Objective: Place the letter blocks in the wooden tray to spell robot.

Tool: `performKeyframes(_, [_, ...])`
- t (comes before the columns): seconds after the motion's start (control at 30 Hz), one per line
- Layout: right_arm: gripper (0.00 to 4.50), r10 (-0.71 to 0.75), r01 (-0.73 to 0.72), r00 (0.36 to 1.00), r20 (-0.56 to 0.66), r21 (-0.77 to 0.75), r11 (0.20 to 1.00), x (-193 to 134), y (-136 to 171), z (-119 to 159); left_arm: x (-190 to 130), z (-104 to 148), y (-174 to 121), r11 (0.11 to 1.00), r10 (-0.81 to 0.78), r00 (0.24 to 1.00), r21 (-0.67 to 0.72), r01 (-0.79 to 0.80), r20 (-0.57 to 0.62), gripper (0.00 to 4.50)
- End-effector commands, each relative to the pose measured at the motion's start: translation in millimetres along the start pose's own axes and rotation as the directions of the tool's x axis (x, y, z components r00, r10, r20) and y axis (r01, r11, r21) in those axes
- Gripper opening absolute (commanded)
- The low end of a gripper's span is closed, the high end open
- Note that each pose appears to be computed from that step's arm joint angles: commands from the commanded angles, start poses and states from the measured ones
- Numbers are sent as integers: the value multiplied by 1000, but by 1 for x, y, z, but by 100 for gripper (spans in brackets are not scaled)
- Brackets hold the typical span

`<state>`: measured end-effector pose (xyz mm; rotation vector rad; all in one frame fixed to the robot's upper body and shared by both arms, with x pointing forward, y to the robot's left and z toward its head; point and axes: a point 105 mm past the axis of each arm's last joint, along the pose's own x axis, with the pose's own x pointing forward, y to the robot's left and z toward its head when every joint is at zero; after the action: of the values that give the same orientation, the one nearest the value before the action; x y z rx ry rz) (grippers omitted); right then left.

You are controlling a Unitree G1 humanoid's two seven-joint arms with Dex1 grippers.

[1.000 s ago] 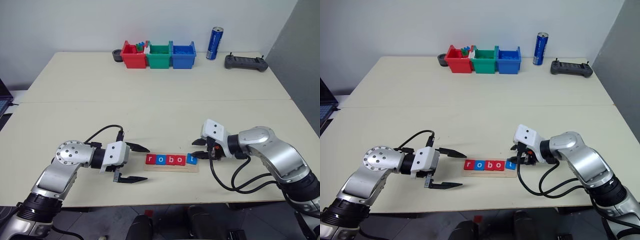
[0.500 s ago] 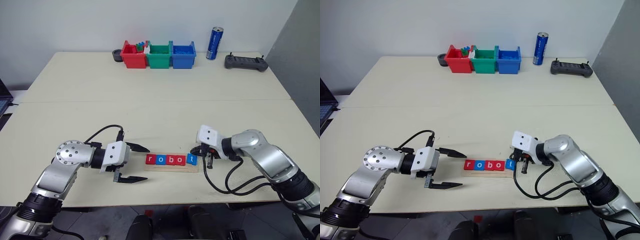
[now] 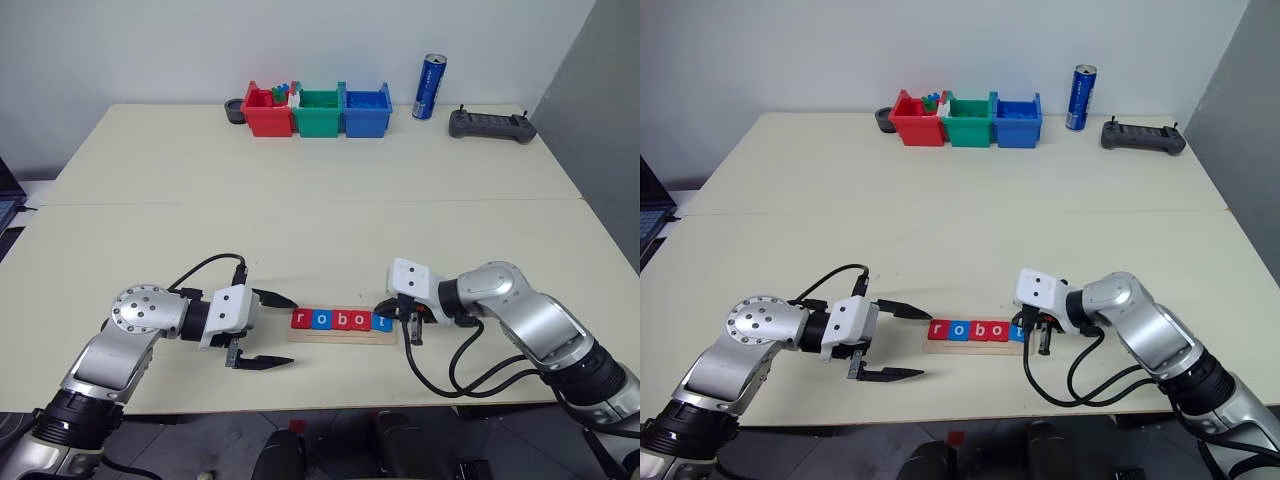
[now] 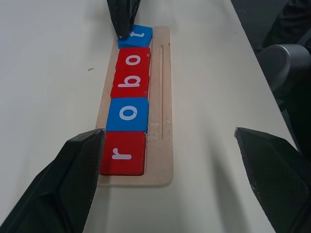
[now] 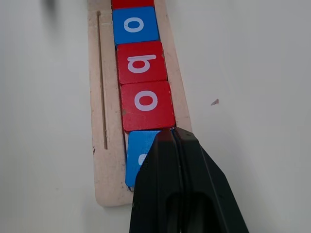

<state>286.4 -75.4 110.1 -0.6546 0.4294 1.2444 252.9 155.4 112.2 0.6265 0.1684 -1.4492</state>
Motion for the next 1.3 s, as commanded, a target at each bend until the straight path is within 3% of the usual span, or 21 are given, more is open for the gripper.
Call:
performKeyframes(0.03, [3, -62, 63, 997, 54, -23, 998, -11, -10, 16, -4, 10, 4, 998, 23, 1000, 51, -23, 9, 450])
performKeyframes(0.27, [3, -44, 42, 999, -27, -73, 996, -6, -4, -3, 0, 19, 6, 998, 19, 1000, 58, -20, 19, 450])
performKeyframes(0.57, [3, -16, 16, 1000, 0, -83, 996, 1, 5, 4, -1, 22, 8, 998, 18, 1000, 54, -19, 19, 450])
performKeyframes(0.73, [3, -43, 48, 995, 85, -56, 997, -18, 0, 24, -8, 17, 10, 998, 47, 999, 36, -48, 4, 450])
performKeyframes(0.83, [64, -26, 28, 990, 139, -20, 999, -35, 7, 34, -17, 14, 14, 996, 88, 996, 20, -88, -3, 450])
performKeyframes(1.0, [241, 0, 0, 989, 149, -1, 1000, -58, 26, 32, -32, 3, 15, 987, 160, 985, -10, -161, -67, 450])
performKeyframes(1.17, [428, -12, 11, 990, 138, 4, 1000, -80, 27, 28, -44, 0, 11, 978, 203, 974, -22, -206, -104, 450])
performKeyframes(1.2, [447, -9, 9, 991, 132, 3, 1000, -82, 27, 27, -45, -1, 9, 979, 197, 974, -21, -201, -109, 450])
performKeyframes(1.3, [447, -10, 11, 992, 123, -3, 1000, -87, 28, 24, -46, 0, 8, 981, 189, 978, -31, -193, -91, 450])
